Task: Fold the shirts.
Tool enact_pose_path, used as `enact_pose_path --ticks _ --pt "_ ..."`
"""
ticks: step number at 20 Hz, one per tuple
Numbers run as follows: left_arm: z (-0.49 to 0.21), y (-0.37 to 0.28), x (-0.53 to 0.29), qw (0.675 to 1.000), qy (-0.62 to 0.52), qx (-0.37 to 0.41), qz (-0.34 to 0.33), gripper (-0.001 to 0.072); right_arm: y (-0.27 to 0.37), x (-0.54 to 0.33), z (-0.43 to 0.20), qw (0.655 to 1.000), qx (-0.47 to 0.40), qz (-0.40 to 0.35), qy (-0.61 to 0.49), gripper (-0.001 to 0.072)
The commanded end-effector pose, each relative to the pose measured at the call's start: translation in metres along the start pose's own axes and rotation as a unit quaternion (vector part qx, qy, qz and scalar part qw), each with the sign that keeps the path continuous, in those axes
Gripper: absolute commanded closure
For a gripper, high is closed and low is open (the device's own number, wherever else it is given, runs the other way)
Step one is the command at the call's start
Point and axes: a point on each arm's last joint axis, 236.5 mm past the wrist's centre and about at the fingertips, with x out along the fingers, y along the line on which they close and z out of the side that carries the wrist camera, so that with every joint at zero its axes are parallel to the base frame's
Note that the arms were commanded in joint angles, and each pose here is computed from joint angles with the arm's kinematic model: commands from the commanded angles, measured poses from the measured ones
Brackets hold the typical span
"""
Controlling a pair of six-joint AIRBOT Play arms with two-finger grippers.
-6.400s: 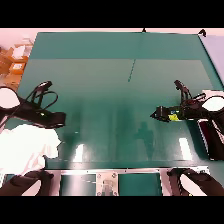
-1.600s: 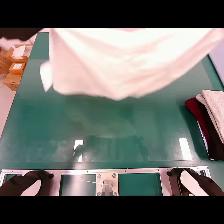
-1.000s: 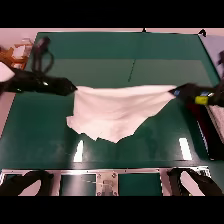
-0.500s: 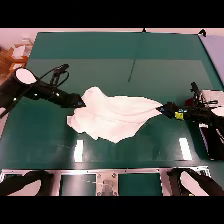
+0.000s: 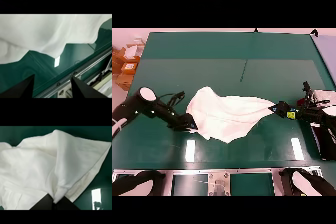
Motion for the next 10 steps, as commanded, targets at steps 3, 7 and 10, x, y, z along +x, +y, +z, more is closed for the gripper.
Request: enact_pose_path --ticks 3,7,10 --pt "-0.003 0.004 0.035 0.995 -0.036 -0.069 -0.062 0.0197 0.000 0.000 0.001 1.000 -0.001 0.000 -0.001 0.0694" --pt "0.003 0.011 0.046 0.992 -0.067 -0.087 -0.066 0.0197 -0.001 0.000 0.003 1.000 -0.001 -0.002 -0.005 0.0694" --pt "0.020 0.004 0.058 0.991 -0.108 -0.069 -0.049 0.0198 -0.001 0.000 0.003 1.000 -0.001 -0.002 -0.005 0.0694"
